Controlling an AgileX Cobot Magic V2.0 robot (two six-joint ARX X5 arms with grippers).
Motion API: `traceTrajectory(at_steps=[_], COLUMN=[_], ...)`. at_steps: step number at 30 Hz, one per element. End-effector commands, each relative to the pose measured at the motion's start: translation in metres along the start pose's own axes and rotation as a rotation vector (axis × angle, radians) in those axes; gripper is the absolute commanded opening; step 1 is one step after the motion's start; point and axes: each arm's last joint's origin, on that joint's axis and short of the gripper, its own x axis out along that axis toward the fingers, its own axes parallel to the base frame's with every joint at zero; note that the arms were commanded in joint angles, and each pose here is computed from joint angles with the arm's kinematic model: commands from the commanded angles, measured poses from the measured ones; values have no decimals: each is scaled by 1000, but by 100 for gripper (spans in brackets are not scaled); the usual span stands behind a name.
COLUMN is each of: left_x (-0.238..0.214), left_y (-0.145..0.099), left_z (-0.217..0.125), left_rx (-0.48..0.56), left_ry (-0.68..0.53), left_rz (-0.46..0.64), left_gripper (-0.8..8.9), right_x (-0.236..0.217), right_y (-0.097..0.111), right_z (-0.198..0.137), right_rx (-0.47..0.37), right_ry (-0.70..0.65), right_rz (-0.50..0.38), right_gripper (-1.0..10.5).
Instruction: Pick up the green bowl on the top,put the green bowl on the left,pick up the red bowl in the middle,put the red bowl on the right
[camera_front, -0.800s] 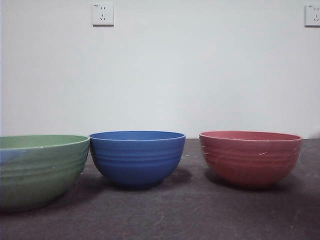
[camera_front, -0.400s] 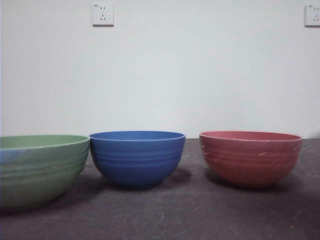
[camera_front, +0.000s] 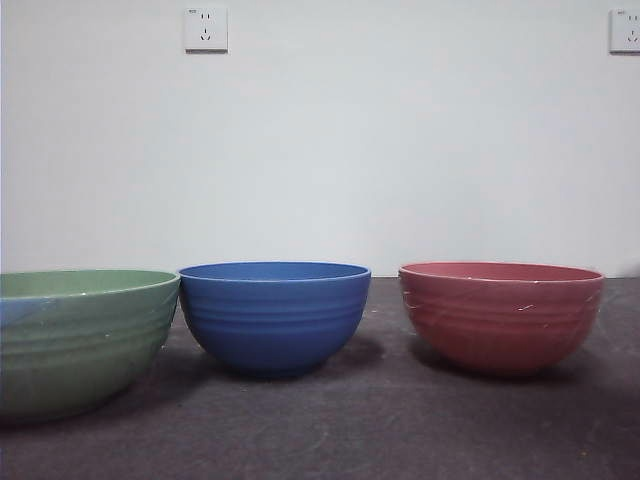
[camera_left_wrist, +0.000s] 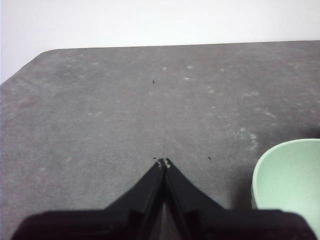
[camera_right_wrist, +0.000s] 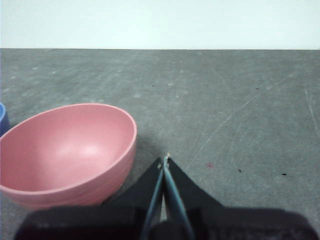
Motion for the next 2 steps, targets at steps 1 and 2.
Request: traceTrajectory(at_steps=[1,2], left_x=[2,2], left_y=[0,0], left_z=[-5,-5], left_rx=[-7,-7], left_ry=[11,11], left_rz=[3,3], left_gripper=[-4,-4], right_x=[1,1], right_y=[0,0], right_z=[-4,-4], right_rx=[9,9], right_ry=[3,3], right_rz=[-2,-2], right_gripper=[4,4])
